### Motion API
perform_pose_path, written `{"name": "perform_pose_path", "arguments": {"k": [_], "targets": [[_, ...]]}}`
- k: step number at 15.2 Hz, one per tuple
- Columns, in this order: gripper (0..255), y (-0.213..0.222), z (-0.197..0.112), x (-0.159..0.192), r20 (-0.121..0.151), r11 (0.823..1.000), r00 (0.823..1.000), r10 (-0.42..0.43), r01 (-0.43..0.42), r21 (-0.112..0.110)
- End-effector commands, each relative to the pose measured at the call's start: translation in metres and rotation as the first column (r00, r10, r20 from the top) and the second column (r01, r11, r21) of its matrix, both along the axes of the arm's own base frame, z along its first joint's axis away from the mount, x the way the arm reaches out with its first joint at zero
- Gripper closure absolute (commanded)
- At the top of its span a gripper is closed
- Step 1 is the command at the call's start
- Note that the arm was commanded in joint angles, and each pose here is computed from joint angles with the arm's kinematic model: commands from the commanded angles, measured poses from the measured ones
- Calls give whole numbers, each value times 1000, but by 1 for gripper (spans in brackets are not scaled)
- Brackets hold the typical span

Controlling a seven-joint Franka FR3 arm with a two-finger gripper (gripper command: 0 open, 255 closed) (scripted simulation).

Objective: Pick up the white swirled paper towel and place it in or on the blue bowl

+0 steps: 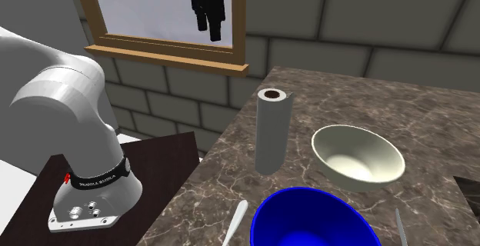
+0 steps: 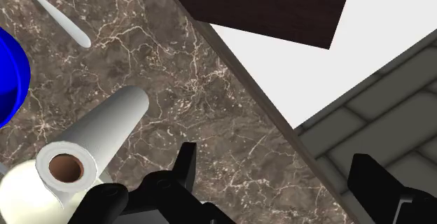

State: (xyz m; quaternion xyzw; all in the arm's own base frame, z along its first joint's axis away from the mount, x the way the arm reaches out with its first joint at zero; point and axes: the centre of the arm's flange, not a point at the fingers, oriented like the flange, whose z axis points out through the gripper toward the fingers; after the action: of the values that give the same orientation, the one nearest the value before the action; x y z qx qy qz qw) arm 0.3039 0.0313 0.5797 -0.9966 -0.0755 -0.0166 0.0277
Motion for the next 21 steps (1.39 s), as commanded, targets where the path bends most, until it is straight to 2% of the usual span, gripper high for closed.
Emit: {"name": "perform_pose_path", "arguments": {"k": [1,15,21], "targets": [[0,0,0,0,0,1000,1000,0,0,0],[0,-137,-71,61,83,993,996,-33,42,-106],[0,-145,-100,66,86,993,996,-35,44,-110]]}}
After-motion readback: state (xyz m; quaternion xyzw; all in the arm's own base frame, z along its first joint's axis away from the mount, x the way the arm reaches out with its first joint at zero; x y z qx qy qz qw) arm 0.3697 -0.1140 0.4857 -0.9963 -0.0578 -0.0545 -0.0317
